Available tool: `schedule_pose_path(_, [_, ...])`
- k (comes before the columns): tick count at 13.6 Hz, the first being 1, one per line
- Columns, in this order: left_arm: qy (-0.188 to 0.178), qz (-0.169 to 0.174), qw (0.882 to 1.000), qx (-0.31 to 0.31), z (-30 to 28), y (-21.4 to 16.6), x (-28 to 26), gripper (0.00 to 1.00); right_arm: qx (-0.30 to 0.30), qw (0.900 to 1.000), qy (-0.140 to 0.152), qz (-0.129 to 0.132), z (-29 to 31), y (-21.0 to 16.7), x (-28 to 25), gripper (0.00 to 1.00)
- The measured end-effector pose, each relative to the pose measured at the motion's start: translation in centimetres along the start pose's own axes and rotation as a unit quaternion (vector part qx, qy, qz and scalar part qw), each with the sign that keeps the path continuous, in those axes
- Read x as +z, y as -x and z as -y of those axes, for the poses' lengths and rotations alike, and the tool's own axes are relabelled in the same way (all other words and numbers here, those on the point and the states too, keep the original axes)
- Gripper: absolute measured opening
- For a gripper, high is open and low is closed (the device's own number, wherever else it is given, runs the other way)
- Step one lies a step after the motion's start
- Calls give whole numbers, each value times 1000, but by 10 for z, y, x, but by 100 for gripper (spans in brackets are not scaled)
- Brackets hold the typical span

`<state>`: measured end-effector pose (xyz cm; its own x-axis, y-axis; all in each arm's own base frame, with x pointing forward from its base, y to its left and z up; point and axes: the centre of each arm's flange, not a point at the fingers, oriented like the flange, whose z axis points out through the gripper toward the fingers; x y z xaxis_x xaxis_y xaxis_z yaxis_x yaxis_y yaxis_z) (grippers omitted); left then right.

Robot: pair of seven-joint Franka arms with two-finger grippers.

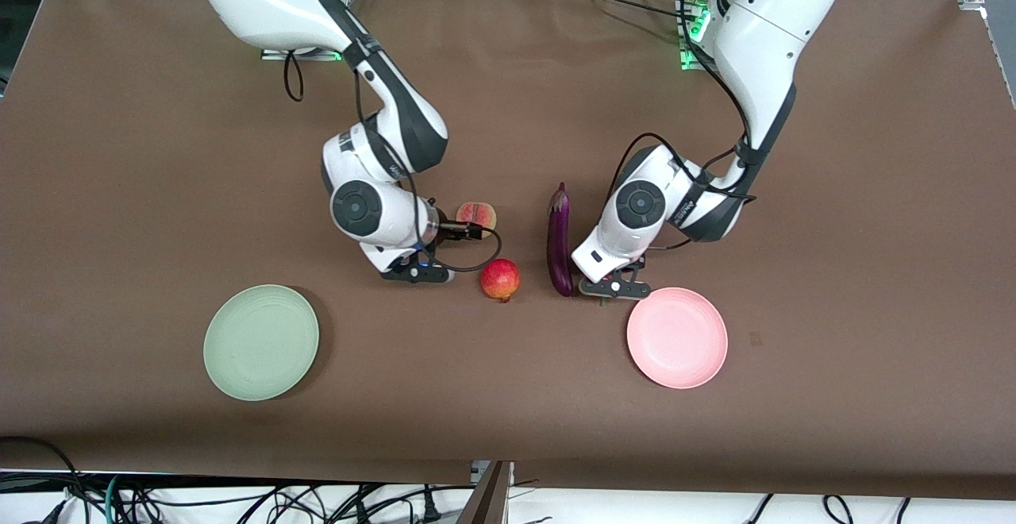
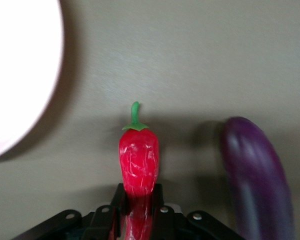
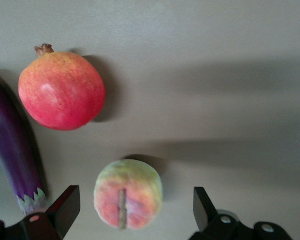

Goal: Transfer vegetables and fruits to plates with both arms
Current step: 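Carry the peach to the green plate while the left gripper places the chili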

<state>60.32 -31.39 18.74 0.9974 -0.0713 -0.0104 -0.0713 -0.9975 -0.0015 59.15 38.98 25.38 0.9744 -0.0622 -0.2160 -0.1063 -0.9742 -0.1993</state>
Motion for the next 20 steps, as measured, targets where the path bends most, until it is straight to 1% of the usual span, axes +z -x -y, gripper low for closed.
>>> schedule_pose_path(2, [-11,12,1000,-1,12,-6,-12,24,6,1000,-5,7,7,4,16,100])
schedule_pose_path(4, [-31,25,999,-4,18,-9,-50,24,8,1000,-13,12,15,10,31,100])
schedule_pose_path(5, [-38,25,999,-8,24,-10,-75,24,6,1000,-12,14,18,12,38,100])
schedule_pose_path(7, [-40,8,999,-24,47,-20,-117,24,4,1000,-9,19,21,16,47,100])
schedule_pose_path(9, [-36,-5,999,-22,83,-39,-132,24,2,1000,-5,24,23,19,54,100])
schedule_pose_path(11, [-26,-10,1000,-4,111,-67,-119,24,1,1000,-1,29,22,23,61,100])
schedule_pose_path(13, [-12,-21,1000,9,116,-89,-86,24,-1,999,3,34,24,26,69,100])
schedule_pose_path(14, [-4,-28,1000,13,113,-94,-69,24,-1,999,5,36,23,27,73,97])
schedule_pose_path(15, [2,-33,999,15,110,-97,-55,24,-2,999,6,37,23,27,75,97])
schedule_pose_path(16, [6,-36,999,17,107,-99,-46,24,-3,999,6,37,24,27,75,90])
schedule_pose_path(17, [8,-38,999,18,105,-100,-43,24,-3,999,5,36,24,27,74,87])
schedule_pose_path(19, [10,-43,999,19,104,-101,-46,24,-7,1000,5,29,24,24,68,86])
schedule_pose_path(20, [10,-45,999,19,104,-102,-48,24,-6,1000,3,21,23,17,54,86])
